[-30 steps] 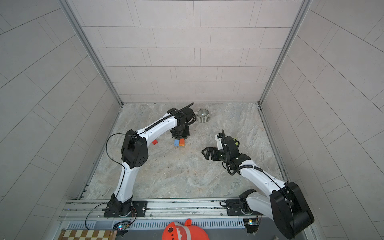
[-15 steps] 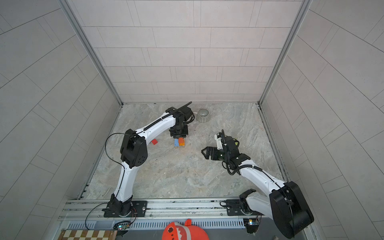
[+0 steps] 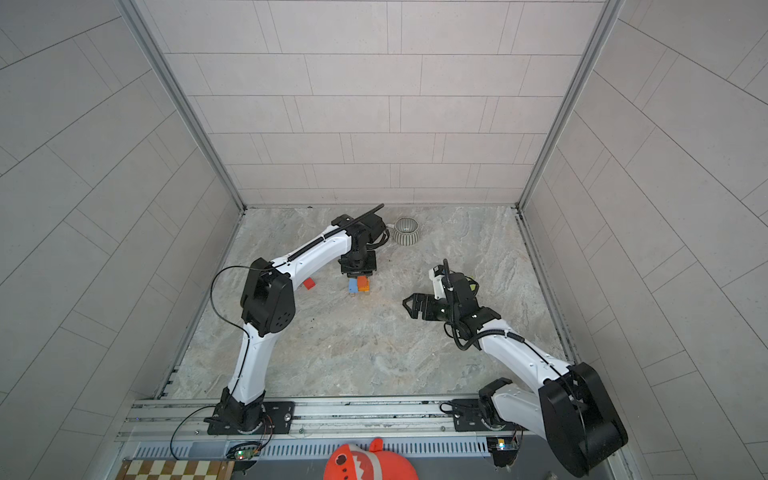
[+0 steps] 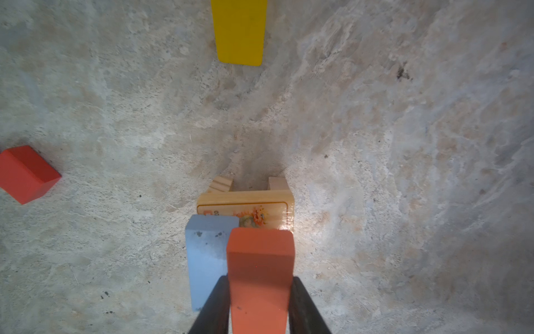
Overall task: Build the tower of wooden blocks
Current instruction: 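Lower the orange-red block upright beside the light blue block with left gripper, then open left gripper and raise it while right gripper moves over the lime green block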
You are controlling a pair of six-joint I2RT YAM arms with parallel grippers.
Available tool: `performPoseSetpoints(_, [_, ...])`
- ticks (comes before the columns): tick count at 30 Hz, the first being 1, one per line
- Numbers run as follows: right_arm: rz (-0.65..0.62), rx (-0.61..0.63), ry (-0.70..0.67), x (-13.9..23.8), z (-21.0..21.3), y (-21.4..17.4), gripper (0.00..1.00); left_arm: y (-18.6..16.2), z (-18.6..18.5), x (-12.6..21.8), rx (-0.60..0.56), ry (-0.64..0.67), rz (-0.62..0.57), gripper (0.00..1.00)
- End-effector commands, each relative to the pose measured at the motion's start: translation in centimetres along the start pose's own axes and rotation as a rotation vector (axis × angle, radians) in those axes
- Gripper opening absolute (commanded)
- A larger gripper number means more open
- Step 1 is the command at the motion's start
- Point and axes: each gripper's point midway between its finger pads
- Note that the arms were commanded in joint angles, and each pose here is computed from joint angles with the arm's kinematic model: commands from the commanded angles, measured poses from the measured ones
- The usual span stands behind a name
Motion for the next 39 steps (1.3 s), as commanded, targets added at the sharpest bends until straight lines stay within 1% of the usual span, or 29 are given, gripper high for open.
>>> performPoseSetpoints(1, [0.005,-0.012,0.001,-0.10,-0.20,-0.27,1.00,-0.11,0.51,-0.09,0.000,0.016,0.005,0.26])
performPoseSetpoints(12, [0.004,-0.012,0.001,-0.06,-0.18,-0.24,1.00,-0.09,0.22,-0.22,0.005,0.001,0.011,0.30])
performPoseSetpoints(29, [0.006,-0.013,0.007,-0.14,-0.11,-0.26,1.00,-0.11,0.48,-0.20,0.003,0.016,0.010,0.31])
performPoseSetpoints(35, [0.006,-0.013,0.008,-0.14,-0.09,-0.28,1.00,-0.23,0.69,-0.38,0.001,0.024,0.016,0.34])
performPoseSetpoints(39, [0.007,-0.014,0.007,-0.14,-0.13,-0.31,1.00,-0.21,0.52,-0.53,-0.001,0.020,0.017,0.39])
Point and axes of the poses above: each gripper's point midway between its finger pads, its own x axis back along the fingers, its own z axis along the line the jaws close on, y = z × x, and after that the axes turned 3 degrees about -x, right-handed
